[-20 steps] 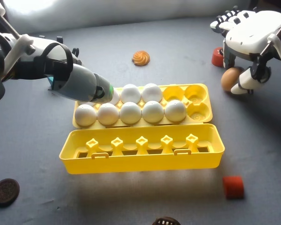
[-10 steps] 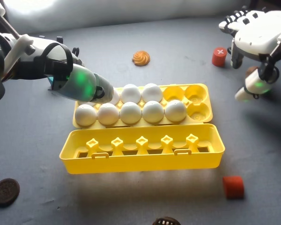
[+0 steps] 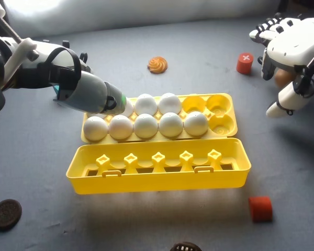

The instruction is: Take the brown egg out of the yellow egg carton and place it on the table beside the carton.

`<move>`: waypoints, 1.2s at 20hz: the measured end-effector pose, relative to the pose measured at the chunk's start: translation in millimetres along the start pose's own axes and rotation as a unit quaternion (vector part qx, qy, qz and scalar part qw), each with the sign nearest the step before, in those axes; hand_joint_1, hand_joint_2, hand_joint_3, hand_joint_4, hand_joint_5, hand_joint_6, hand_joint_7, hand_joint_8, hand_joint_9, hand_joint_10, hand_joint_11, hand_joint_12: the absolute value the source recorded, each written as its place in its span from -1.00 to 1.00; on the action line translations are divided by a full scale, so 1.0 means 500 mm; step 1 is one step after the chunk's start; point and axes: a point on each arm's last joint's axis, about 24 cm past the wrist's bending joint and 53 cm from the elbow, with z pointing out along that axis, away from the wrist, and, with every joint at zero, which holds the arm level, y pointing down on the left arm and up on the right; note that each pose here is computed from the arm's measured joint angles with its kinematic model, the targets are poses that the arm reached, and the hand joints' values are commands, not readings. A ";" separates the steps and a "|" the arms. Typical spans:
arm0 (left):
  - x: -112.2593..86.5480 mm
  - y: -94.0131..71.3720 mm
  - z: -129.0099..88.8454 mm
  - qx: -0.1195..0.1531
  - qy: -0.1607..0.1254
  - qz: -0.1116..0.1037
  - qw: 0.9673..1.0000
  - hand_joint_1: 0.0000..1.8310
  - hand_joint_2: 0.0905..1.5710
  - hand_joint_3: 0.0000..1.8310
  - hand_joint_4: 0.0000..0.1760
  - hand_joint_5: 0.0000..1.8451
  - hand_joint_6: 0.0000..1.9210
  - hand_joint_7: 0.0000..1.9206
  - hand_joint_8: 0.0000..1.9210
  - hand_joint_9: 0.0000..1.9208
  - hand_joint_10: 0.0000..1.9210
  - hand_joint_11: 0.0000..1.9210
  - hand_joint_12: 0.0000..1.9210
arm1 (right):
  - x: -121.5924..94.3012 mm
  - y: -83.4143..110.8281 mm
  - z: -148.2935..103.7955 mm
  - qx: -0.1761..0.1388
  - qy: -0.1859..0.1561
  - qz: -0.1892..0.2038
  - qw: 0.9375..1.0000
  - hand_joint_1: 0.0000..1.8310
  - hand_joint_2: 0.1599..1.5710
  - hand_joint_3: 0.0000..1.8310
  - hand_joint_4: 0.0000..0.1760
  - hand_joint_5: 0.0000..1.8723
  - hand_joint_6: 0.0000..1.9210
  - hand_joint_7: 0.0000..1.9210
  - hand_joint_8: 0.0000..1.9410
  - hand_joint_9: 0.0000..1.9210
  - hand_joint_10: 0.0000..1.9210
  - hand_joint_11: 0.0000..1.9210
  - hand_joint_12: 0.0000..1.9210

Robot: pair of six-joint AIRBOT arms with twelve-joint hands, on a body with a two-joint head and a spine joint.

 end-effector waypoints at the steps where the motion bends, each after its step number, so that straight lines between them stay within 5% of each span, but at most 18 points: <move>1: 0.000 0.000 0.000 0.000 0.000 0.000 1.000 -1.00 0.56 -1.00 -1.00 -0.91 -1.00 -0.88 -1.00 -0.91 -1.00 -1.00 -0.99 | -0.002 0.001 0.000 0.000 -0.001 0.001 1.000 -0.07 -0.15 -1.00 -1.00 -0.04 -0.99 -1.00 -1.00 -1.00 -1.00 -0.99 -0.99; 12: 0.000 0.001 0.000 -0.002 0.000 0.000 1.000 -1.00 0.56 -1.00 -1.00 -0.87 -1.00 -0.81 -1.00 -0.85 -1.00 -0.96 -0.96 | -0.018 0.019 0.004 -0.009 -0.007 0.007 1.000 -0.05 -0.15 -1.00 -1.00 -0.01 -0.99 -1.00 -1.00 -1.00 -1.00 -1.00 -1.00; 20: -0.003 -0.001 -0.002 -0.001 -0.001 -0.002 1.000 -1.00 0.55 -1.00 -1.00 -0.90 -1.00 -0.85 -1.00 -0.88 -1.00 -0.98 -0.96 | -0.076 0.089 -0.015 -0.044 -0.029 0.014 0.999 -0.08 -0.10 -0.98 -0.82 -0.04 -1.00 -1.00 -1.00 -1.00 -1.00 -0.99 -0.99; 21: -0.004 -0.002 -0.002 0.000 -0.002 -0.002 1.000 -1.00 0.55 -1.00 -1.00 -0.88 -0.99 -0.84 -1.00 -0.88 -1.00 -0.97 -0.95 | -0.089 0.100 -0.030 -0.050 -0.035 0.016 0.998 -0.03 -0.13 -1.00 -0.98 -0.03 -1.00 -1.00 -1.00 -1.00 -1.00 -1.00 -1.00; 22: -0.005 -0.002 -0.002 0.000 -0.003 -0.002 1.000 -1.00 0.55 -1.00 -1.00 -0.87 -0.99 -0.84 -0.99 -0.87 -0.99 -0.97 -0.95 | -0.100 0.106 -0.044 -0.053 -0.040 0.017 0.998 -0.04 -0.14 -1.00 -0.49 -0.04 -1.00 -1.00 -1.00 -1.00 -1.00 -1.00 -1.00; 23: -0.004 -0.001 -0.002 0.000 -0.002 -0.002 1.000 -1.00 0.55 -1.00 -1.00 -0.87 -0.99 -0.83 -0.99 -0.87 -1.00 -0.98 -0.95 | -0.108 0.105 -0.057 -0.053 -0.045 0.015 0.997 -0.13 -0.13 -1.00 0.25 -0.16 -1.00 -0.90 -0.99 -0.99 -1.00 -1.00 -1.00; 24: -0.004 -0.001 -0.002 0.000 -0.002 -0.002 1.000 -1.00 0.56 -1.00 -1.00 -0.87 -0.99 -0.83 -0.99 -0.86 -0.99 -0.97 -0.95 | -0.117 0.104 -0.070 -0.053 -0.049 0.011 0.997 -0.18 -0.11 -1.00 0.63 -0.20 -1.00 -0.81 -0.99 -0.96 -0.99 -0.98 -0.99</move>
